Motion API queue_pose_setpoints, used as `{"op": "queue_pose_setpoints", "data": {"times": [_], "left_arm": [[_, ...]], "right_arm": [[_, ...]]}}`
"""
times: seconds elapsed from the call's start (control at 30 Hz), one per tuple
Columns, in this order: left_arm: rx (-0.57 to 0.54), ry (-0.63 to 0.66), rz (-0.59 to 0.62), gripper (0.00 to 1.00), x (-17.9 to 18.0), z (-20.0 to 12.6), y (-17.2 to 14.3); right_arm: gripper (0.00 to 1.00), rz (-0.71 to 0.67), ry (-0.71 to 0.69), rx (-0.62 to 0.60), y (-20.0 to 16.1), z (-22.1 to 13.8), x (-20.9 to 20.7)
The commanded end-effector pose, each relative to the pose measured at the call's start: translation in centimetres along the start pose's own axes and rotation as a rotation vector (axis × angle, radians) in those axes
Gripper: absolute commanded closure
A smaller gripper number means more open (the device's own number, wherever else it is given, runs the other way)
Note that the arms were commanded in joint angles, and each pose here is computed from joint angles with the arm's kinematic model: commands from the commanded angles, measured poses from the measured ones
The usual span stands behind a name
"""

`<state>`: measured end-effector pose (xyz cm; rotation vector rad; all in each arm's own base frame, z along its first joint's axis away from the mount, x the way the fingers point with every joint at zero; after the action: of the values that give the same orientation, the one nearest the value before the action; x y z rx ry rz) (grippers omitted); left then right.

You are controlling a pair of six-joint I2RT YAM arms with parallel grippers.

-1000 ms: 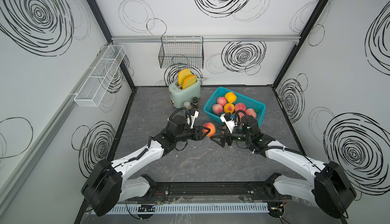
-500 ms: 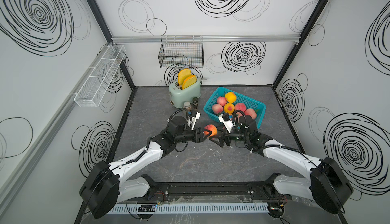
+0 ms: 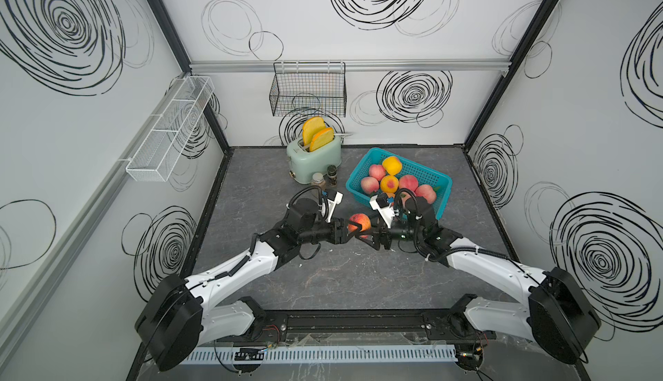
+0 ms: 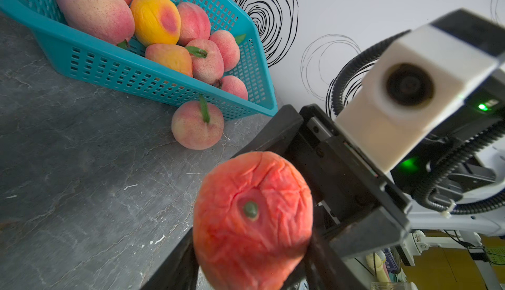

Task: Put the peaches into the basket
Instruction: Pick up the peach from the center of the board.

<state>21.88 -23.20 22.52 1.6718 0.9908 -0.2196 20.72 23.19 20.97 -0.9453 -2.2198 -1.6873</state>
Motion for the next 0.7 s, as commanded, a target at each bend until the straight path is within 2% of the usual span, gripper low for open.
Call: {"op": "queue_pose_setpoints", "data": {"times": [0.0,0.2,0.4,0.67], "left_arm": [[-0.013,-0.033,0.011,0.4,-0.7,0.1,0.4],[-0.011,-0.034,0.011,0.39,-0.7,0.2,0.4],[-0.029,-0.013,0.01,0.22,-0.5,-0.4,0.7],[-0.07,0.072,0.016,0.18,0.7,-2.0,1.2]], "right_arm": [[0.35,-0.057,0.021,-0.052,1.2,-0.4,0.9],[0.4,-0.053,0.009,-0.053,1.0,-0.3,0.7],[0.41,-0.045,-0.024,-0.059,1.0,-0.4,0.3],[0.41,0.045,-0.195,-0.06,1.8,-1.9,-3.3]]}}
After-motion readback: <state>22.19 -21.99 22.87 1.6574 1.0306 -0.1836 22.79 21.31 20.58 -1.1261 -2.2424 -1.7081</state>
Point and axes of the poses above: each gripper's point midway between its finger pads, its own z axis out along the fingers, its own x axis along the line the jaws close on, y = z × x, the point moved 7 cm from there along -z, back along the fingers, and after that the axes turned 10 degrees about z, right-handed, at the moved point
